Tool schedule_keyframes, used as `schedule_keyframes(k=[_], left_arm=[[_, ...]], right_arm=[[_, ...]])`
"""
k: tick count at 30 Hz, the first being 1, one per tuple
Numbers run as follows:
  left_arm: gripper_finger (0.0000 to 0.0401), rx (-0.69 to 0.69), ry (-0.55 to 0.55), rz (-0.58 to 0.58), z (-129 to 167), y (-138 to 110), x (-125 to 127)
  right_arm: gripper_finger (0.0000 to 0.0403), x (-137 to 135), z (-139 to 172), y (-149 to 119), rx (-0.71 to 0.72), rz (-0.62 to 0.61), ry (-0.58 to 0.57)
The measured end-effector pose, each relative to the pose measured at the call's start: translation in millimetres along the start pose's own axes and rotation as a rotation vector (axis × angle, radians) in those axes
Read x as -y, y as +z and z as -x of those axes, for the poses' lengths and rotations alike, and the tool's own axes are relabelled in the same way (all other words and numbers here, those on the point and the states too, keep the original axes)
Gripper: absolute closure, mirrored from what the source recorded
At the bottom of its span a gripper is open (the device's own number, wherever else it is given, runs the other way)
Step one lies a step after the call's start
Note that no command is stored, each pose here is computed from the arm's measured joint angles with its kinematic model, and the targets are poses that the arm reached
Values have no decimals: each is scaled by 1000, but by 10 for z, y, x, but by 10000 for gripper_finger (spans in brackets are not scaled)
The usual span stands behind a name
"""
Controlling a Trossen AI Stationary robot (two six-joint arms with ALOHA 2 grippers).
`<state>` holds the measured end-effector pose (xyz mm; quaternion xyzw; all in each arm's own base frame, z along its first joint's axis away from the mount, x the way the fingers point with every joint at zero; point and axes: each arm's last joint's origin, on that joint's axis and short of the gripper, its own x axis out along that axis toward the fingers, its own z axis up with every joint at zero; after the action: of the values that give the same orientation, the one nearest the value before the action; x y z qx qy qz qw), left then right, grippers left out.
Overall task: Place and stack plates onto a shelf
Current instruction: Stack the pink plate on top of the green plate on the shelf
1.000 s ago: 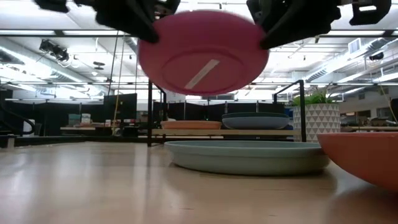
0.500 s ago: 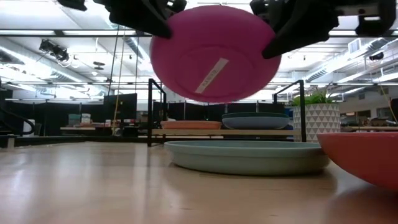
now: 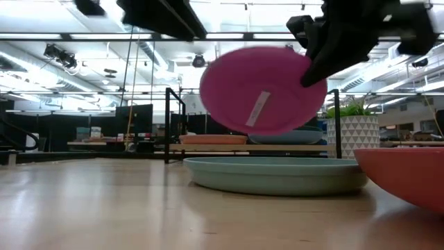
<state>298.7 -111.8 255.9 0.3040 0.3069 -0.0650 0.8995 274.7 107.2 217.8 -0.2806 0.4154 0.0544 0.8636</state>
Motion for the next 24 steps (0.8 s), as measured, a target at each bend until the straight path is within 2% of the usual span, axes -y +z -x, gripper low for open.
schedule_keyframes(k=[3,6,10,18,24], left_arm=[[243,12,-37,-17,22,-8,148],[252,15,-51,17,3,-77,259],[258,-13,-67,77,-26,-204,384],[259,-56,-74,157,-45,-392,563],[259,-72,-75,197,-46,-469,638]], right_arm=[[368,53,26,-6,-58,20,-115],[368,144,50,6,-103,47,-220],[368,339,13,-34,-161,60,-298],[368,914,-146,-332,-306,-64,-359],[368,1296,-215,-598,-353,-201,-329]])
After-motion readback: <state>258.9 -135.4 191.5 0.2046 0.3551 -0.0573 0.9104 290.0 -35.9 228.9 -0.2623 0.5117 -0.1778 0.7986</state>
